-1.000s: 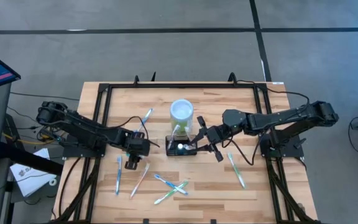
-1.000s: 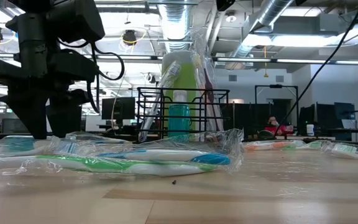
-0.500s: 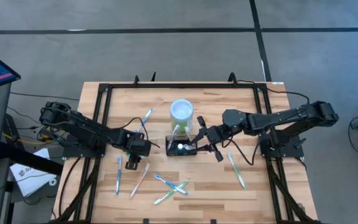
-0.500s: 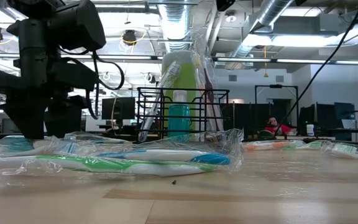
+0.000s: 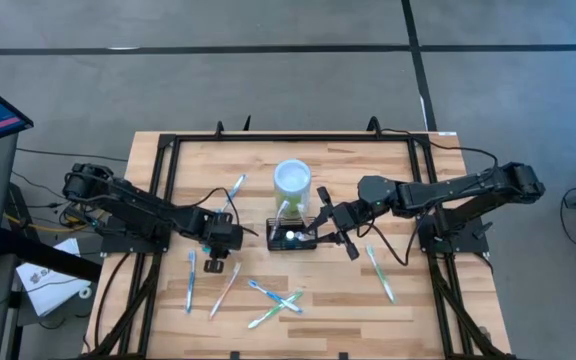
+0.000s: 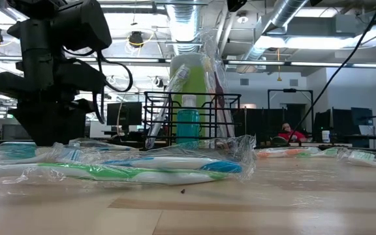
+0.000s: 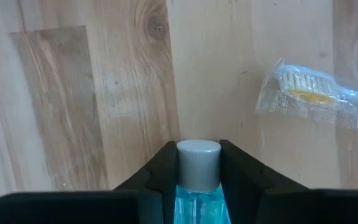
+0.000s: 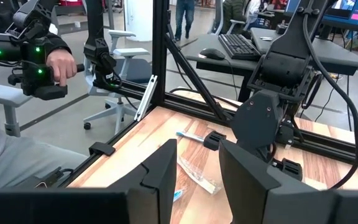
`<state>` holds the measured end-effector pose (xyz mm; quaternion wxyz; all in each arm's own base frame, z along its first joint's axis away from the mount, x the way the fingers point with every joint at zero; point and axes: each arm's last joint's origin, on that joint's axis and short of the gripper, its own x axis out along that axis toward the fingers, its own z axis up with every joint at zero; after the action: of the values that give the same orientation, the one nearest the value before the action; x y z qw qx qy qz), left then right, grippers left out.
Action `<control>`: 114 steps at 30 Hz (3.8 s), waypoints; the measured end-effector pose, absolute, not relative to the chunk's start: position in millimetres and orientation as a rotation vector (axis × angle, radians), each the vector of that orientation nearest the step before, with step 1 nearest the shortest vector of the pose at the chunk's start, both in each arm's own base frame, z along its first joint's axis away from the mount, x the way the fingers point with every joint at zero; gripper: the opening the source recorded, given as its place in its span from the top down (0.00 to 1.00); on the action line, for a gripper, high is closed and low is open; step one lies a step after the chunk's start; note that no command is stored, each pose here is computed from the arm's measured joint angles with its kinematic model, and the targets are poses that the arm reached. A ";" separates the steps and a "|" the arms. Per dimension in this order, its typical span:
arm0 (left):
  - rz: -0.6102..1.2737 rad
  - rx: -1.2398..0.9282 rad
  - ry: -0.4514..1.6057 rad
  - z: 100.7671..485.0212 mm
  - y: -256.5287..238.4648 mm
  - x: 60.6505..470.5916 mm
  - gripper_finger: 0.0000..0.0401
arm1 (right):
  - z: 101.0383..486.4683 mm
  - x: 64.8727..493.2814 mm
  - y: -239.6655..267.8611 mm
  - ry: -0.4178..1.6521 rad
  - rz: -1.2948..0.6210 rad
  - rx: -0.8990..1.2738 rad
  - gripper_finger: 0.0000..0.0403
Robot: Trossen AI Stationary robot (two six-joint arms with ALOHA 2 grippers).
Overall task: Pick & Place toothbrushing station
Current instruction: Put the mouthwash into the the wire organizer
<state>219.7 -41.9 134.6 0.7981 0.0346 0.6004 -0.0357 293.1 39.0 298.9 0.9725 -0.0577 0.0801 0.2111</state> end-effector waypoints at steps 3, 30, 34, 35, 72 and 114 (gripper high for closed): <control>-0.072 0.067 1.291 134.7 -41.9 219.6 0.79 | 298.9 293.1 39.0 0.162 0.426 -0.116 0.72; -0.117 0.005 0.580 263.7 -44.9 237.5 0.77 | 298.3 293.0 39.1 0.168 0.427 -0.118 0.72; -0.131 0.041 0.407 273.9 -43.4 236.7 0.77 | 298.3 293.0 39.1 0.169 0.427 -0.118 0.72; -0.133 0.045 0.374 274.2 -43.3 237.5 0.77 | 298.1 292.9 39.1 0.170 0.427 -0.118 0.72; -0.012 0.065 -0.137 192.2 -20.6 297.1 0.77 | 298.3 292.9 39.0 0.169 0.427 -0.118 0.72; 0.040 0.065 -0.093 156.1 -14.4 337.5 0.77 | 296.7 292.6 39.0 0.180 0.431 -0.140 0.72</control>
<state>337.5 -14.4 156.1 0.9982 0.0323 -0.0462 0.0199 292.6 39.0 296.7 0.9705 -0.0693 0.0889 0.2131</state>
